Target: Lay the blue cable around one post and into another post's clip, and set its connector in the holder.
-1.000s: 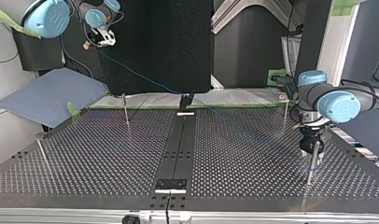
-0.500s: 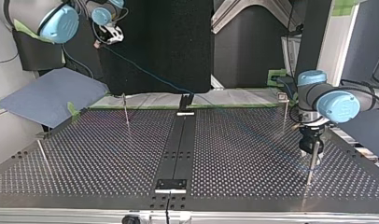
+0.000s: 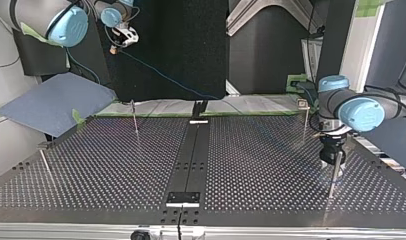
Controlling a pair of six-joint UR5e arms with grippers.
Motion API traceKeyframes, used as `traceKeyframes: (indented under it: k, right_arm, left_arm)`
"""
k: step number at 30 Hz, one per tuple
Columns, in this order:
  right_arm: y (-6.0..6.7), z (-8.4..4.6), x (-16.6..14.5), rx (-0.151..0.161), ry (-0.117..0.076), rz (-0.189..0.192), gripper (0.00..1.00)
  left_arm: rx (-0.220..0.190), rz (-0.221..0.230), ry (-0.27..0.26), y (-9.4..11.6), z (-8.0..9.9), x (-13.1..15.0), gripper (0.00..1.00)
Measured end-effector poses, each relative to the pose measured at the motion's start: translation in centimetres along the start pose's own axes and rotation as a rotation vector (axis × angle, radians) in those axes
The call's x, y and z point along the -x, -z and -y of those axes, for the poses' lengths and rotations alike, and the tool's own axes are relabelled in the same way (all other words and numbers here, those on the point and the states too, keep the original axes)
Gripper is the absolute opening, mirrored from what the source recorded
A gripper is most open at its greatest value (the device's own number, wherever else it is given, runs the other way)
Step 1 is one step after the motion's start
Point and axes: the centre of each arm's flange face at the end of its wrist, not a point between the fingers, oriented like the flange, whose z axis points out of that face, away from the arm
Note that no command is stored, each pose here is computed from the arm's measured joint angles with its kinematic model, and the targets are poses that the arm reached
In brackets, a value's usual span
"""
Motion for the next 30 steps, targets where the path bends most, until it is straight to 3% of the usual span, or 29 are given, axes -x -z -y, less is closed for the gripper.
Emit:
traceKeyframes:
  k: [7,12,17,22,30]
  right_arm:
    - [0.0,2.3,-1.9,-0.079,0.008,0.021,0.0]
    - [0.0,3.5,-3.4,-0.122,-0.012,0.036,0.0]
    - [0.0,4.4,-5.0,-0.159,-0.047,0.05,0.0]
    - [0.1,5.5,-6.6,-0.201,-0.053,0.067,0.0]
    - [0.0,6.3,-9.6,-0.224,-0.054,0.064,0.0]
  left_arm:
    - [-0.006,-0.041,-0.005,-0.5,-0.2,-2.1,1.0]
    - [-0.007,-0.045,-0.008,-0.6,-0.2,-2.3,1.0]
    - [-0.006,-0.044,-0.009,-0.6,-0.2,-2.3,1.0]
    - [-0.003,-0.044,-0.009,-0.6,-0.2,-2.3,1.0]
    - [-0.003,-0.046,-0.009,-0.5,0.0,-2.4,1.0]
